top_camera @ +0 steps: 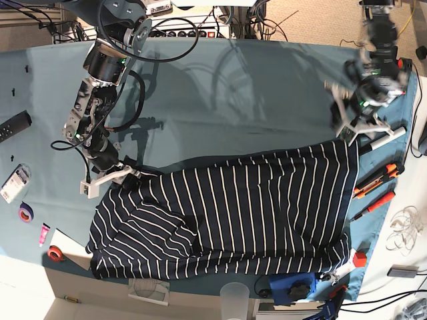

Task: Layout the t-shirt on the table in an organized manner, then fold the t-shirt properly
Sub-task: 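Lower both grippers onto the shirt's edge corners and grasp, then pull the shirt corners apart with both grippers to stretch it, then hold the shirt corners with both grippers and adjust the spread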

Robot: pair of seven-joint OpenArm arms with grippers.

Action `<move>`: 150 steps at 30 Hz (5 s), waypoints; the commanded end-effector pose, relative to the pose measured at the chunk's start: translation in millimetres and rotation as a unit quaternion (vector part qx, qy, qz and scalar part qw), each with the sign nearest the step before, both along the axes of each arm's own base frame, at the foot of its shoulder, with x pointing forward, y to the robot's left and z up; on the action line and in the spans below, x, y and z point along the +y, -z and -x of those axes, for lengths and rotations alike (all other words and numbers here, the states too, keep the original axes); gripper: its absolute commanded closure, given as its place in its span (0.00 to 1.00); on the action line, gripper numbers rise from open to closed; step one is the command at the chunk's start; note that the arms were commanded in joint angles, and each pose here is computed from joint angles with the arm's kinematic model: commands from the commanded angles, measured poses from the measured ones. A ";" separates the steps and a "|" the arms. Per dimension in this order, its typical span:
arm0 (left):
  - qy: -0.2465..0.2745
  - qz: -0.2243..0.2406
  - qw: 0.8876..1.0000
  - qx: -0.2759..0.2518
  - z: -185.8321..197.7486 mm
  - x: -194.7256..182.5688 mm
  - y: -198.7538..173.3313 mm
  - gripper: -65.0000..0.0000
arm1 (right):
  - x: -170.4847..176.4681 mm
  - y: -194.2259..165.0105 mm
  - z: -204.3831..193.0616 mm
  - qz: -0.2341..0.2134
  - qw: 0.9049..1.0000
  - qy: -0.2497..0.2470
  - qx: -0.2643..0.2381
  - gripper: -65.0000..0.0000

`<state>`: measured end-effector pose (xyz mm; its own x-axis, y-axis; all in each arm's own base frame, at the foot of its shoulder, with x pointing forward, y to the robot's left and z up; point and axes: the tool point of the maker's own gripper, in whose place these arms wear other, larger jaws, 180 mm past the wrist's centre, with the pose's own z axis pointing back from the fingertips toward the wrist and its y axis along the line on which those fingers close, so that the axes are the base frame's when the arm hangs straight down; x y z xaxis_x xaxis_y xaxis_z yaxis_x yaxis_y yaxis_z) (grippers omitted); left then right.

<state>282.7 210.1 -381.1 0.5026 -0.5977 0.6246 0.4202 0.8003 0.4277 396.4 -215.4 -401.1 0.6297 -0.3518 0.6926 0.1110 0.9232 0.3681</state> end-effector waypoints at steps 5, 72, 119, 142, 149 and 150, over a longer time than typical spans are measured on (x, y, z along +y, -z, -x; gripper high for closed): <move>0.033 -0.051 0.998 -0.024 -20.7 -11.9 -5.0 0.56 | -4.3 17.1 14.8 0.027 0.998 -0.011 0.056 0.63; -0.188 0.283 0.940 0.027 10.6 0.4 -66.0 0.65 | -150.2 -129.4 170.2 0.117 0.992 0.029 -0.029 1.00; -0.308 0.442 0.838 0.090 6.9 30.3 1.5 0.34 | -150.3 -128.0 171.1 0.118 0.992 0.028 -0.025 1.00; -0.277 0.531 0.783 0.168 22.0 -19.3 31.6 0.71 | -149.8 -128.4 170.7 0.117 0.992 0.028 -0.026 1.00; -0.276 0.530 0.784 0.167 21.8 -19.2 30.4 1.00 | -150.3 -130.1 169.5 0.117 0.992 0.029 -0.031 1.00; -0.274 0.529 0.786 0.165 21.0 -19.0 28.6 1.00 | -150.3 -130.2 169.5 0.117 0.992 0.029 -0.031 1.00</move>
